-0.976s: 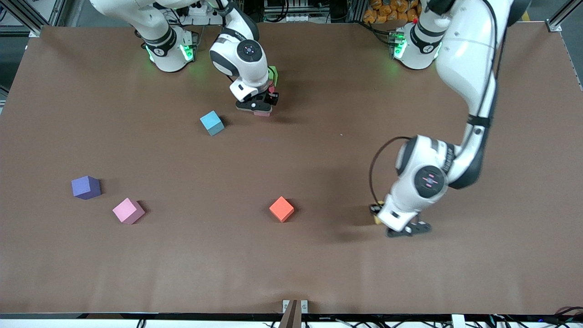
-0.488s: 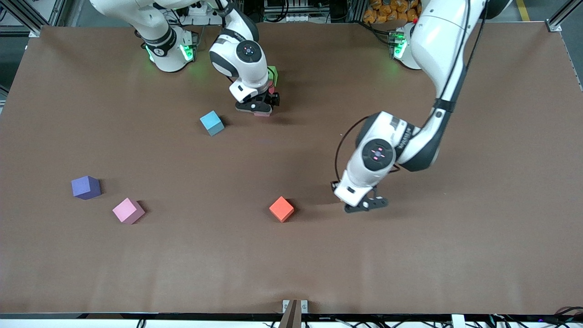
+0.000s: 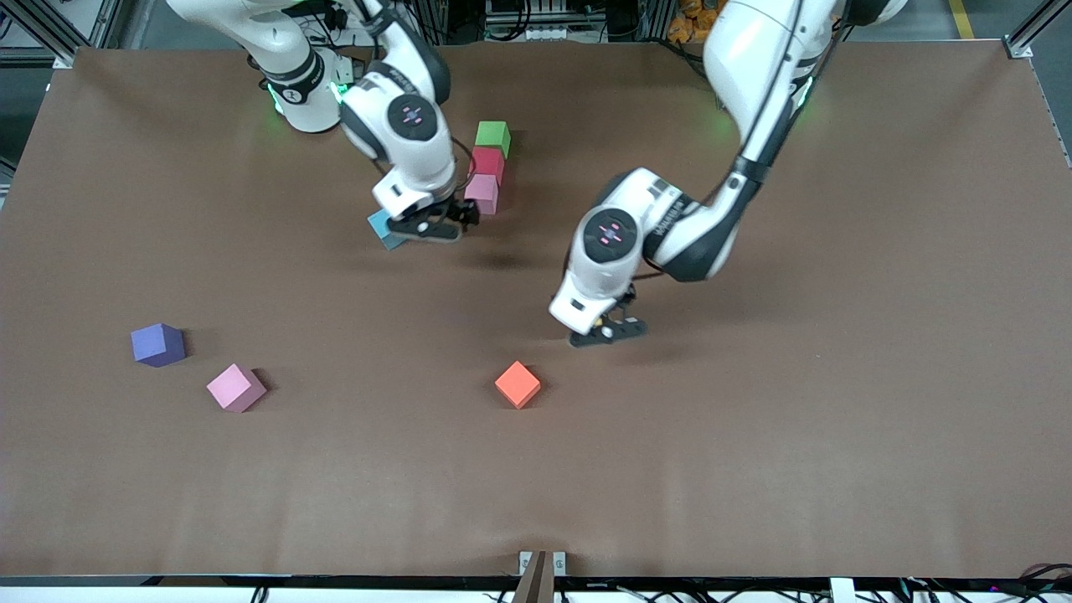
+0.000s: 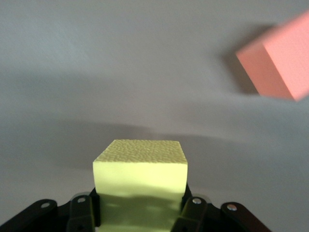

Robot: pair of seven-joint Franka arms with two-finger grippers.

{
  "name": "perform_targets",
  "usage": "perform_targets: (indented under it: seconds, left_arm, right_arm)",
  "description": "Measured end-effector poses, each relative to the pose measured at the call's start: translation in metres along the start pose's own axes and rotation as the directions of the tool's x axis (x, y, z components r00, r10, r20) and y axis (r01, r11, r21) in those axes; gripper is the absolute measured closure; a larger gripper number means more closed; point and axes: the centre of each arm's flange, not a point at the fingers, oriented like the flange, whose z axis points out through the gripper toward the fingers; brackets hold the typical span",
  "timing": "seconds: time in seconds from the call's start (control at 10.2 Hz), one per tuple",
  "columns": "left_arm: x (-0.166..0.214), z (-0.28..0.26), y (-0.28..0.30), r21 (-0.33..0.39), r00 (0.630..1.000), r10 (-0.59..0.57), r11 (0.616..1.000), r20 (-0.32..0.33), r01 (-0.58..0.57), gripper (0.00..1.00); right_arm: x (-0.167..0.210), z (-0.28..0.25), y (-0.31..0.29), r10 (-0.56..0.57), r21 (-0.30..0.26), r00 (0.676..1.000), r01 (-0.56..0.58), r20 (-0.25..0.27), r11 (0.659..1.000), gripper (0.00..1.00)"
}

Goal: Arrange blocks into number 1
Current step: 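Place the lavender block by the red while the left gripper carries yellow, then place the yellow block by the lavender while the right gripper grasps cyan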

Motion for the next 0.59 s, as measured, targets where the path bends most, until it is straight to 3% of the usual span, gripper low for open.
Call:
perform_targets:
  seconds: [0.29, 0.59]
  left_arm:
    - [-0.101, 0.018, 0.069, -0.029, 0.998, 0.067, 0.997, -0.020, -0.067, 0.43]
    - [-0.153, 0.040, 0.109, -0.051, 0.990, 0.138, 0.989, -0.032, -0.139, 0.43]
  right_arm:
    - [0.052, 0.009, 0.070, -0.170, -0.001, 0.985, 0.170, 0.032, 0.985, 0.00]
    - [0.035, 0.030, 0.074, -0.364, -0.005, 0.927, 0.366, 0.092, 0.931, 0.00]
